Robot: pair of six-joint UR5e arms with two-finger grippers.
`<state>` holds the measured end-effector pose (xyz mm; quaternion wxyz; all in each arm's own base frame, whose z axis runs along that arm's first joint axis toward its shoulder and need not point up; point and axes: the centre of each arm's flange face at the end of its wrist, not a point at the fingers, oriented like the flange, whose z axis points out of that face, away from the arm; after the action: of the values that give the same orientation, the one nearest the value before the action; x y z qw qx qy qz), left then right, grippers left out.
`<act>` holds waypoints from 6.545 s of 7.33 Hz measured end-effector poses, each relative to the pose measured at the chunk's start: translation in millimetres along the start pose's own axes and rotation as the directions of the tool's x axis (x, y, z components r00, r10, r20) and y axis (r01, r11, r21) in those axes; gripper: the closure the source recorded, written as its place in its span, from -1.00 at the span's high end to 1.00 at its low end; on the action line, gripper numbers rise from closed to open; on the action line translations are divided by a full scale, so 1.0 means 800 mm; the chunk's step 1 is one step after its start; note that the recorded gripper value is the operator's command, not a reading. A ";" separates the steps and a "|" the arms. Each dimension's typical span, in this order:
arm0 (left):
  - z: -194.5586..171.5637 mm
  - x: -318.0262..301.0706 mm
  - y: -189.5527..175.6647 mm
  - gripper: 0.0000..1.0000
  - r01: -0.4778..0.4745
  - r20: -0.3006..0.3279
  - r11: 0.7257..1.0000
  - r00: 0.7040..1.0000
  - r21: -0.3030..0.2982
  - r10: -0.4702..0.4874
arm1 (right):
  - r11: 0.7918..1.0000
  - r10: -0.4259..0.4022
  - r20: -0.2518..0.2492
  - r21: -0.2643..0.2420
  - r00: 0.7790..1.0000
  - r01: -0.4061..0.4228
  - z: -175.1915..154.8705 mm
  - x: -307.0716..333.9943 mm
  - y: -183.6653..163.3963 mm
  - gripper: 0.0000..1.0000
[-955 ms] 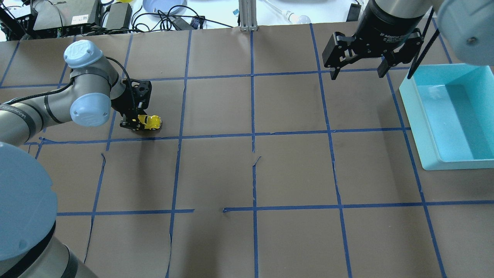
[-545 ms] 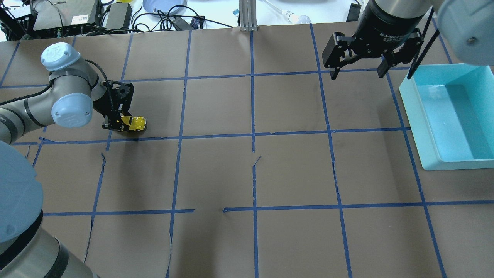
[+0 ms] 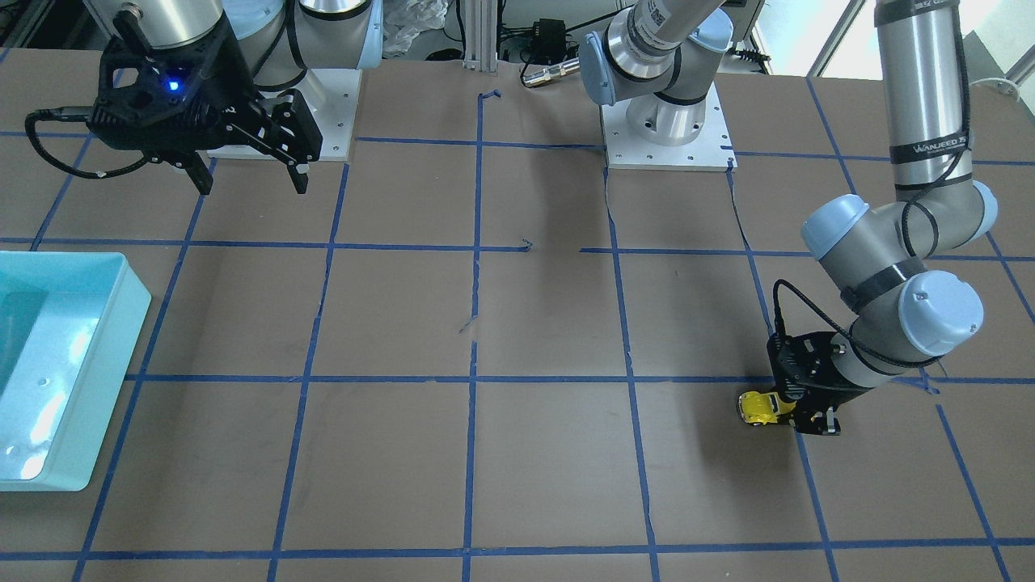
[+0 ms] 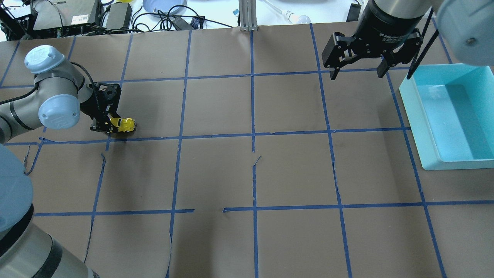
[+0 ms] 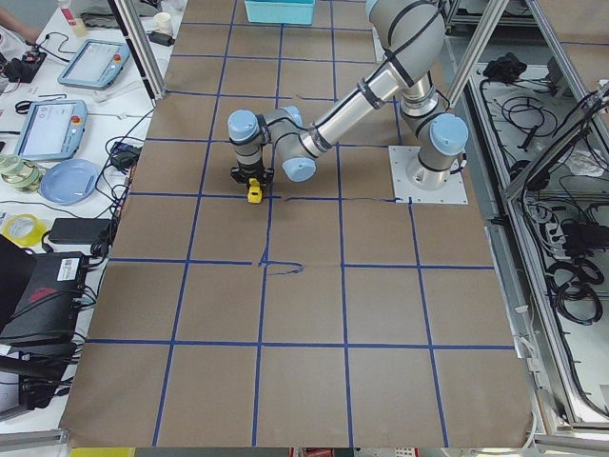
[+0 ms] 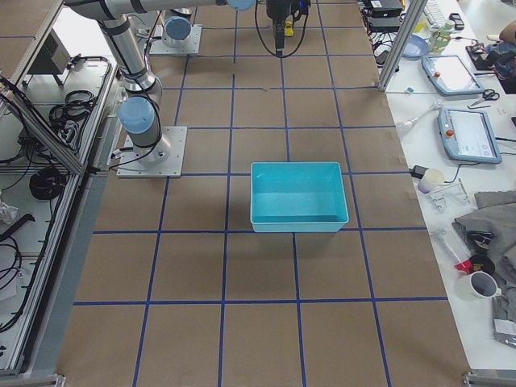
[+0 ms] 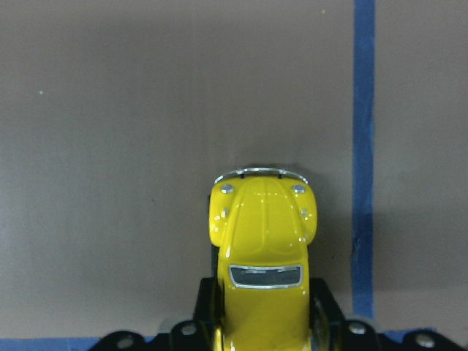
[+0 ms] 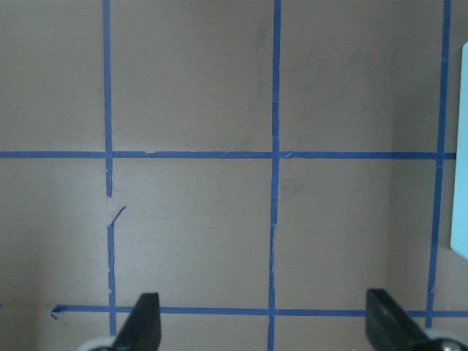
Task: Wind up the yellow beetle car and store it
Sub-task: 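Drag the car backward toward the robot with the left gripper, then release the car so it rolls away toward the blue bin, then lower the right gripper onto the yellow car while the left gripper rises, then close the right gripper around the yellow car, then lift the car and carry it into the light-blue bin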
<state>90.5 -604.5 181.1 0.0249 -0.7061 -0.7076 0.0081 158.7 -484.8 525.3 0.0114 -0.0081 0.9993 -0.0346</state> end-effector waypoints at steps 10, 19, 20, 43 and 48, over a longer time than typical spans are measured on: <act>-0.115 0.018 -0.147 0.98 0.200 0.033 0.980 0.979 -0.005 -0.199 | 1.000 0.002 -0.002 -0.005 1.000 -0.002 0.001 0.000 0.001 1.00; -0.353 0.143 -0.289 1.00 0.958 0.075 0.267 0.260 0.105 -0.963 | 0.980 -0.174 -0.075 -0.111 0.982 0.165 0.025 0.053 -0.010 1.00; -0.373 0.164 -0.290 1.00 0.978 0.071 0.180 0.173 0.105 -0.982 | 0.933 -0.344 -0.057 -0.130 0.937 0.335 0.039 0.069 -0.017 1.00; -0.430 0.155 -0.312 1.00 0.986 0.060 0.043 0.034 0.164 -0.998 | -0.049 -0.997 0.066 -0.063 -0.045 0.997 0.393 0.258 -0.098 -0.96; -0.430 0.156 -0.312 1.00 0.985 0.060 0.045 0.035 0.167 -0.998 | -0.032 -0.999 -0.040 -0.043 -0.033 0.999 0.250 0.270 -0.117 -0.96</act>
<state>-142.8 -488.7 539.5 -0.0050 -0.0175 -0.9972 0.0731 -50.9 -595.8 327.3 -0.0464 -0.7223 0.6893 -0.0319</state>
